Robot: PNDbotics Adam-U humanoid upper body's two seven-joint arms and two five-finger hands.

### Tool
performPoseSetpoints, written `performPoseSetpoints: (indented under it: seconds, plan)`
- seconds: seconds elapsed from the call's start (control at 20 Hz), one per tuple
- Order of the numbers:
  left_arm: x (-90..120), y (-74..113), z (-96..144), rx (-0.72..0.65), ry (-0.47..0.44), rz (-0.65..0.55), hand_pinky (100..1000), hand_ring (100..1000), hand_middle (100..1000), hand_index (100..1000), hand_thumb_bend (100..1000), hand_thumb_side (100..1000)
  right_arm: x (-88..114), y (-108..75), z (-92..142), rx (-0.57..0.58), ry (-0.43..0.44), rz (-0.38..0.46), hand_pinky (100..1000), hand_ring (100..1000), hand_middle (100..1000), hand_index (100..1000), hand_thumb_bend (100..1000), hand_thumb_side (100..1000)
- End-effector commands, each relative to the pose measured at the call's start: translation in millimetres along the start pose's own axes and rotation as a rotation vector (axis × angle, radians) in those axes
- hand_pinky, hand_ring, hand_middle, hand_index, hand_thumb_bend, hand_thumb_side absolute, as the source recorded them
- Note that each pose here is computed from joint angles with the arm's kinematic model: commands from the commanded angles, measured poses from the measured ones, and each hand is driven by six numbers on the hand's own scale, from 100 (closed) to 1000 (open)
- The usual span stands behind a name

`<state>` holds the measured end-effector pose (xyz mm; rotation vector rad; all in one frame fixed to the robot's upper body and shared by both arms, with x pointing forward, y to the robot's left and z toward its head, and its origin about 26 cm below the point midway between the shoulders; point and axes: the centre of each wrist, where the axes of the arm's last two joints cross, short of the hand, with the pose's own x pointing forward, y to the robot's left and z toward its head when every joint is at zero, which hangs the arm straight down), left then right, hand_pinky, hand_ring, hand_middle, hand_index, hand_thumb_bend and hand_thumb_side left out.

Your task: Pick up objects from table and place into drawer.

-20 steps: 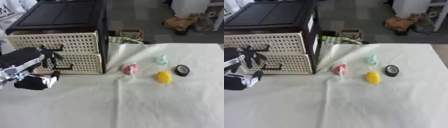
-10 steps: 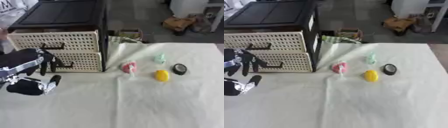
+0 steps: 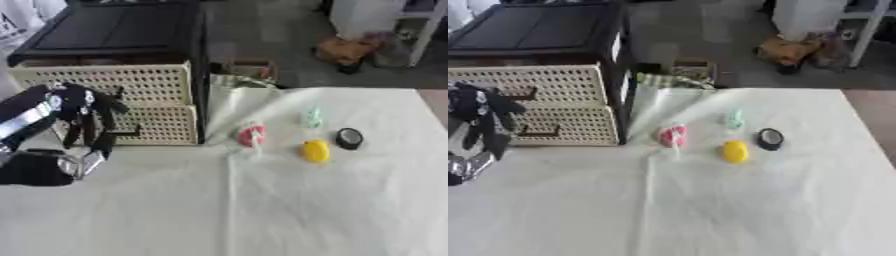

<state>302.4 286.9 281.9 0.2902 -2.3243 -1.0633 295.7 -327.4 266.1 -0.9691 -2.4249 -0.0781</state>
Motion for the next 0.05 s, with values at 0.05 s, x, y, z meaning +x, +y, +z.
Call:
performPoseSetpoints:
  seconds: [0.05]
  plan:
    - [1.2, -2.2, 1.7, 0.190, -0.130, 0.116, 309, 445, 561, 820, 100, 531, 7.5, -3.5, -7.6, -0.015, -0.035, -0.008, 707, 660, 471, 721, 415, 946]
